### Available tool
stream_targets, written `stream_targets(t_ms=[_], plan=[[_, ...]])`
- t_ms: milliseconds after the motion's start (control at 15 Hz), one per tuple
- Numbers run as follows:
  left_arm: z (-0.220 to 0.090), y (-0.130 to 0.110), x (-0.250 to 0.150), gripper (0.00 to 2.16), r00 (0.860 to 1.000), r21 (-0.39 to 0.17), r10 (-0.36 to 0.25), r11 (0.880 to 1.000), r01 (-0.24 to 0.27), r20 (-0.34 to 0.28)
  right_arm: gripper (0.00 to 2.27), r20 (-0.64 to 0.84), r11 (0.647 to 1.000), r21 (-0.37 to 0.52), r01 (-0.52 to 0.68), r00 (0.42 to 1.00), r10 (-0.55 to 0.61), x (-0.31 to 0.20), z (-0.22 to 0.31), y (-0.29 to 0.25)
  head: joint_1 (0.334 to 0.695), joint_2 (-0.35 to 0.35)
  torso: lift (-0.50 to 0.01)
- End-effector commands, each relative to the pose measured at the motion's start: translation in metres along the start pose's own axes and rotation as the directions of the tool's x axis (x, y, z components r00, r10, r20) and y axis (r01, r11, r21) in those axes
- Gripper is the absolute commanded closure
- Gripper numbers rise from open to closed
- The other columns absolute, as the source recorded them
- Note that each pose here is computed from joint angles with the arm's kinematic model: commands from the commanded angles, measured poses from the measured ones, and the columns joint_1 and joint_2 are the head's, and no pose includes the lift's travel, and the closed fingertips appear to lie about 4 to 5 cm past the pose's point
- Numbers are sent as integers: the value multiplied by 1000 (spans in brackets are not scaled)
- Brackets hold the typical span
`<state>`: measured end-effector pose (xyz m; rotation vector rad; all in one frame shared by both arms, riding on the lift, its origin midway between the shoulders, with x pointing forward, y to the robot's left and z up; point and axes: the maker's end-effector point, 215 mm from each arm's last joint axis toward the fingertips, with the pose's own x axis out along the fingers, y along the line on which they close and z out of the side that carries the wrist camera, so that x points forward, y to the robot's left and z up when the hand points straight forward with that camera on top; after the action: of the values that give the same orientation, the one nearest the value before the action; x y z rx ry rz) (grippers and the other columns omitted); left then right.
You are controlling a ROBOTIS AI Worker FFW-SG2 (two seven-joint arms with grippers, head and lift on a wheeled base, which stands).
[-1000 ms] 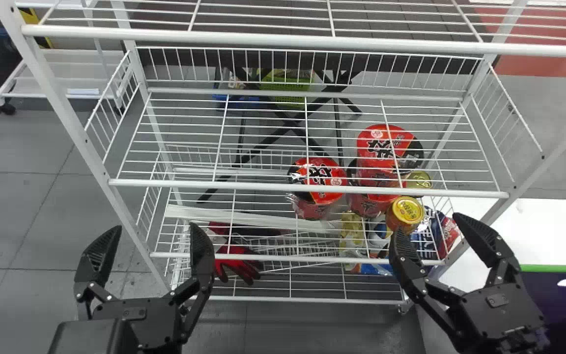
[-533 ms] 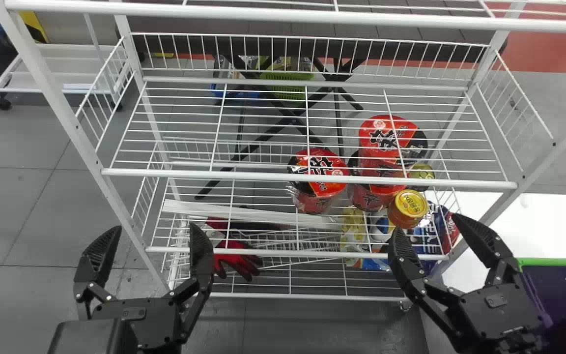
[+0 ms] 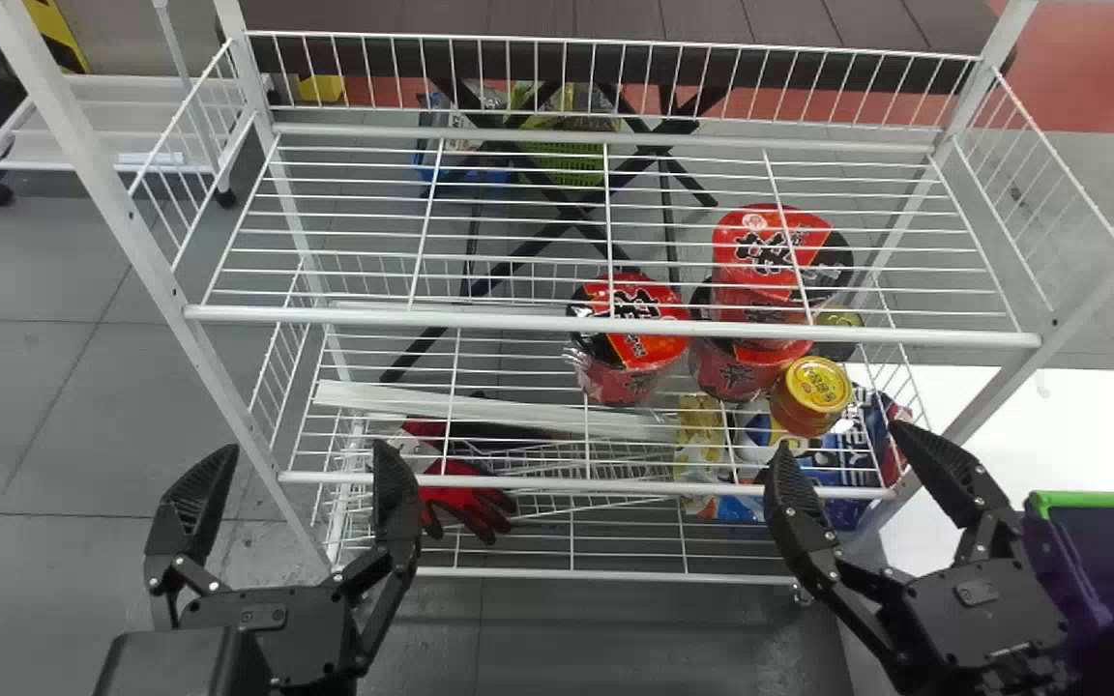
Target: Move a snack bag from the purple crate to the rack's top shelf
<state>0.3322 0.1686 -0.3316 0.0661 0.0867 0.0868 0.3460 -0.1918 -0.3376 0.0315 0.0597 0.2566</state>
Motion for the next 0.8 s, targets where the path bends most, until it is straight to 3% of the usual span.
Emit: stream_targets(t_ms=[0, 733], plan=[[0, 0, 0, 137, 1000, 1, -1, 1000, 1, 0, 171, -2, 1000, 0, 0, 1000, 0, 0, -1, 0, 695, -40, -428], [-4, -1, 2, 137, 1000, -1, -2, 1000, 2, -5, 171, 37, 999, 15, -36, 999, 36, -1, 10, 1, 695, -35, -454]])
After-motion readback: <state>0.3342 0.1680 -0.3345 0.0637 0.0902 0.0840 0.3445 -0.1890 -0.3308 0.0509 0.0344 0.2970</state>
